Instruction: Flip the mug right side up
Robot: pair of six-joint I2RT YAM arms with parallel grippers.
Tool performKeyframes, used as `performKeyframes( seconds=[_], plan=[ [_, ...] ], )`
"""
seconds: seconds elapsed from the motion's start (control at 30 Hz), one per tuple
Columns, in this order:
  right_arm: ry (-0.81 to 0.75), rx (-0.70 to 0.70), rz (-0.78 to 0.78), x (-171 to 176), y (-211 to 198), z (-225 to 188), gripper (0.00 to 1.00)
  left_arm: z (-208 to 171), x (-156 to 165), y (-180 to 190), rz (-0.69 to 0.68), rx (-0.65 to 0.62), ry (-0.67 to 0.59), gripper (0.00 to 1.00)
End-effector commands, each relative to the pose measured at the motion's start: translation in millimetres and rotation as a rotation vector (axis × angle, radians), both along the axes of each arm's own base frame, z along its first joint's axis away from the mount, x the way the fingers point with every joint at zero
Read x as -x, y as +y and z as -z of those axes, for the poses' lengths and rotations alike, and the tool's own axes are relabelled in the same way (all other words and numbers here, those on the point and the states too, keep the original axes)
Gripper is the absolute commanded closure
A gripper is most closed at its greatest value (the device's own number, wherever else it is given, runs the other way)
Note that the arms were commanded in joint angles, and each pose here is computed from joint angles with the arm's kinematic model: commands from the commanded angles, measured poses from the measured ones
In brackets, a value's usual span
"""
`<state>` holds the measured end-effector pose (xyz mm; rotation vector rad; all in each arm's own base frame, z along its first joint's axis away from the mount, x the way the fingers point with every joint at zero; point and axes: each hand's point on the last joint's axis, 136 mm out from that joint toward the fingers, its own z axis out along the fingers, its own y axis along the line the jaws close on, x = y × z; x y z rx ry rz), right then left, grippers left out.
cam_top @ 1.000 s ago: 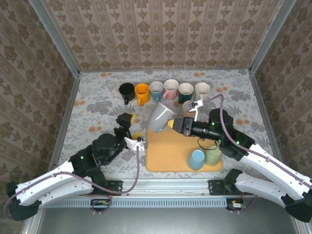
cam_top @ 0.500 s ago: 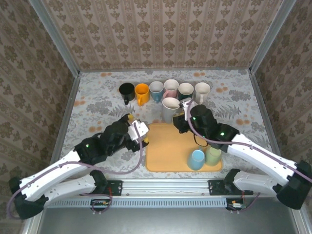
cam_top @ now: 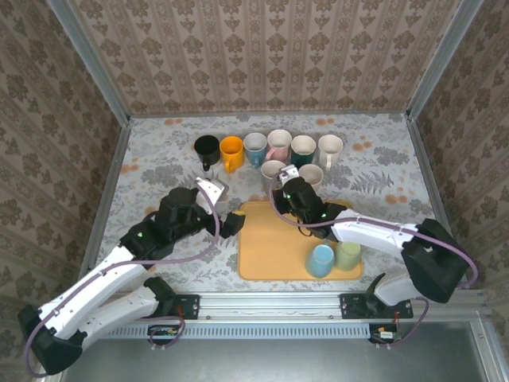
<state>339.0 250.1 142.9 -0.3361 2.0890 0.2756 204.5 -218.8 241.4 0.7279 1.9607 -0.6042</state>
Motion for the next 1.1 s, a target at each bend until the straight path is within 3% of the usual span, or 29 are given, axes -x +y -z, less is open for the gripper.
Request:
performKeyframes(
  seconds=[0.0,0.13,0.5,0.6,0.8,1.07],
  plan=[
    [-0.127,-0.084,0.085,-24,4,-26,1.00,-12,-2,-4,-0.004,0.061,0.041,0.00],
    [-0.120,-0.042,0.153,-34,0,-12,1.00,-2,-1,-10,0.025,0.035,0.090,0.00],
    [-0.101,0.023,0.252,-47,-7,20,0.97,0,-3,-5,0.018,0.006,0.040,0.00],
    [-0.089,0.018,0.261,-49,-6,23,0.90,2,-4,-5,0.019,-0.007,0.042,0.00],
    [-0.069,0.003,0.252,-46,-5,22,0.65,4,-3,-6,0.031,-0.009,0.042,0.00],
    [-0.063,-0.001,0.257,-41,-10,20,0.60,7,-2,-6,0.031,-0.024,0.050,0.00]
  ],
)
